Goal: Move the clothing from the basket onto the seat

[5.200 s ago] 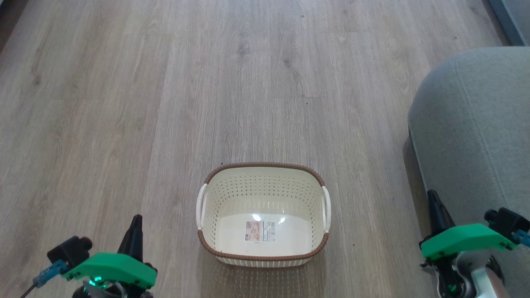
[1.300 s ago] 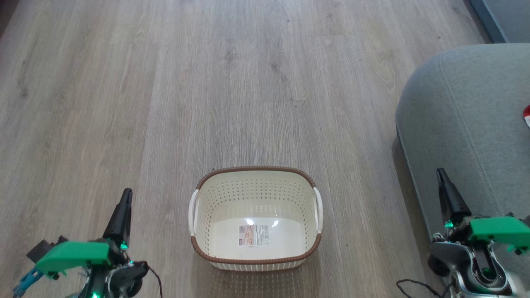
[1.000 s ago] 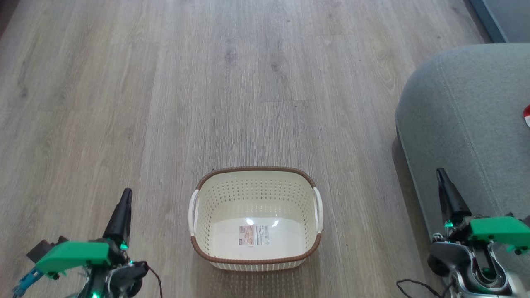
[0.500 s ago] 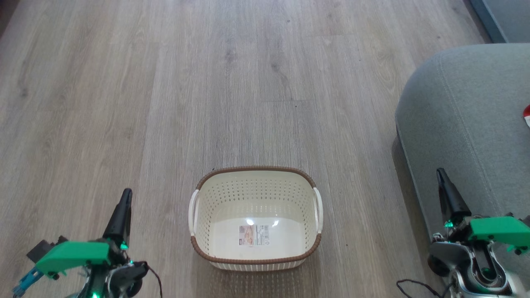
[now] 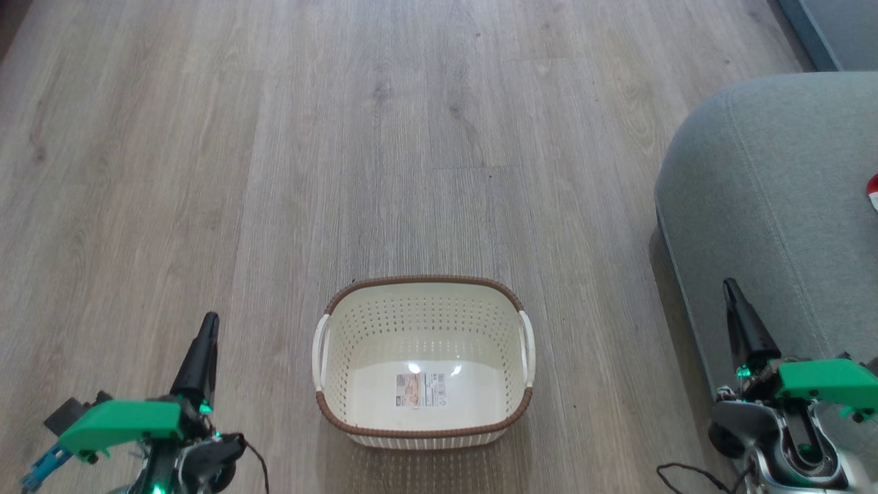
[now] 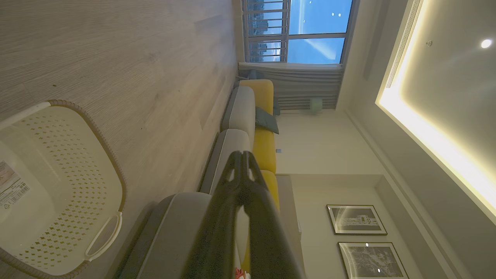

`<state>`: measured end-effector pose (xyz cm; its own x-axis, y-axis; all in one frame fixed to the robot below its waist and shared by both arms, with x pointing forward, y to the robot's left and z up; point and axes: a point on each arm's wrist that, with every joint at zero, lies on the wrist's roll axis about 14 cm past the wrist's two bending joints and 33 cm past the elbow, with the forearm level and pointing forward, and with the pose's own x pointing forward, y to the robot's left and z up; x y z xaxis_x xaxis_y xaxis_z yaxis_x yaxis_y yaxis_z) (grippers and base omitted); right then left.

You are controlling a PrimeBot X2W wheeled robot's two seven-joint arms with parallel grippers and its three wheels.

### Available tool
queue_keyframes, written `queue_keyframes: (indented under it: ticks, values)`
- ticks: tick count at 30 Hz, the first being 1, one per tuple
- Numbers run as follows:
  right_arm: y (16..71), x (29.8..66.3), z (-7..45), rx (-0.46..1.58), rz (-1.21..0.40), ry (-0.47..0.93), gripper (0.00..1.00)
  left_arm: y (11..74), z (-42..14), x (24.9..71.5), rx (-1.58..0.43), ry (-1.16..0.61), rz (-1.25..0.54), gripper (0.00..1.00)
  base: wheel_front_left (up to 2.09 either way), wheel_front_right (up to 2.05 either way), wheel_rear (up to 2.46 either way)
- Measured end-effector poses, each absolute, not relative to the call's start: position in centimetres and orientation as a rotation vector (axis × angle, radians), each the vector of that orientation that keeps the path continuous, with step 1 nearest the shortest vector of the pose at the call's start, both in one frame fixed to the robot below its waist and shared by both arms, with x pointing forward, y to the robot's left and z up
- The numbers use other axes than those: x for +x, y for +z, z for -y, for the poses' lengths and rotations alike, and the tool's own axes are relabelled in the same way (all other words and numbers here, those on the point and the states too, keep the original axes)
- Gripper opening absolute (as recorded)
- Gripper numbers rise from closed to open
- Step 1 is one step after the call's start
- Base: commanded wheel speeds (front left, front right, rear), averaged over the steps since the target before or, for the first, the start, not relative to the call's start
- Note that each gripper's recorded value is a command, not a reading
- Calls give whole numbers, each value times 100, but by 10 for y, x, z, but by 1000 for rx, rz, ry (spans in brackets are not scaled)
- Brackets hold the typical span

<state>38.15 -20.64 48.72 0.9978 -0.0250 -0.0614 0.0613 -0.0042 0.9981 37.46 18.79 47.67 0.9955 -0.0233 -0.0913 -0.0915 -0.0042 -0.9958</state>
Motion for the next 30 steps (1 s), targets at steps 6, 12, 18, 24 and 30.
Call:
queue_keyframes:
  ticks: [6,12,18,24,30]
  values:
    - [487,382,206,1574,-29,-68,0,477,-188,375,-1575,54,-90,0,0,0,0]
    - [487,382,206,1574,-29,-68,0,477,-188,375,-1575,54,-90,0,0,0,0]
    - [487,382,206,1574,-29,-68,0,477,-188,375,-1575,54,-90,0,0,0,0]
    - [487,382,206,1574,-29,-68,0,477,-188,375,-1575,54,-90,0,0,0,0]
    - [487,382,206,1574,-29,-68,0,477,-188,375,-1575,54,-90,0,0,0,0]
